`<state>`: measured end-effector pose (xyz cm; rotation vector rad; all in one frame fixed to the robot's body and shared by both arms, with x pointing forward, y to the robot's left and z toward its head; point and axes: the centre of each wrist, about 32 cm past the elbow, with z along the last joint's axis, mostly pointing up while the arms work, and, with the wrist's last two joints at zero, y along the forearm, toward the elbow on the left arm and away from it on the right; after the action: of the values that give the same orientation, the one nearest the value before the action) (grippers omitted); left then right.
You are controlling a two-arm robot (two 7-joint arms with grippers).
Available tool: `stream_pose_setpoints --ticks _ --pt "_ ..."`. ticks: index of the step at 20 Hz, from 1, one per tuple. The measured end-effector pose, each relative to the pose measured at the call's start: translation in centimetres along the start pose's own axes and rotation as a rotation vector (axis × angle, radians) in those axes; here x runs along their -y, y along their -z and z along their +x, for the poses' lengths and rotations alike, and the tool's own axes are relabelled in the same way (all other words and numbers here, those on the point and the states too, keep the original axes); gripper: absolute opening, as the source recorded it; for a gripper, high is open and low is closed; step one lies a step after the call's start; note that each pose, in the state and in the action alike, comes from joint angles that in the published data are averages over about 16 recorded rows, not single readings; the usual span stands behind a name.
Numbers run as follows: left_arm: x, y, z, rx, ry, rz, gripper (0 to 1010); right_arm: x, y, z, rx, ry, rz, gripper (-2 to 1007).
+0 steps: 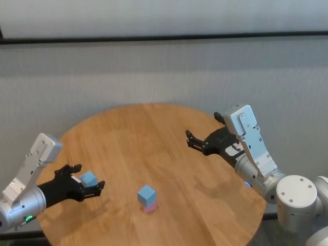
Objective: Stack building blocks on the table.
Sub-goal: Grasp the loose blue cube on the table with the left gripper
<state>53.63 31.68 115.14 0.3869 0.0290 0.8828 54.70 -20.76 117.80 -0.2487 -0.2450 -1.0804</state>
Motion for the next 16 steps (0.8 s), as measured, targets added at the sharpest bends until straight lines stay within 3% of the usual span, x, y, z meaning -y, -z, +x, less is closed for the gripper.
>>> stream_pose_setpoints --ticks 11,16 --pt "0.5 0.74 1.15 0.004 0.03 0.005 999 0.0 -0.01 -0.01 -0.001 0.0 0.0 1005" --pt "0.6 1.06 1.73 -0.015 0.044 0.013 999 0.0 -0.01 -0.01 -0.001 0.0 0.0 1005"
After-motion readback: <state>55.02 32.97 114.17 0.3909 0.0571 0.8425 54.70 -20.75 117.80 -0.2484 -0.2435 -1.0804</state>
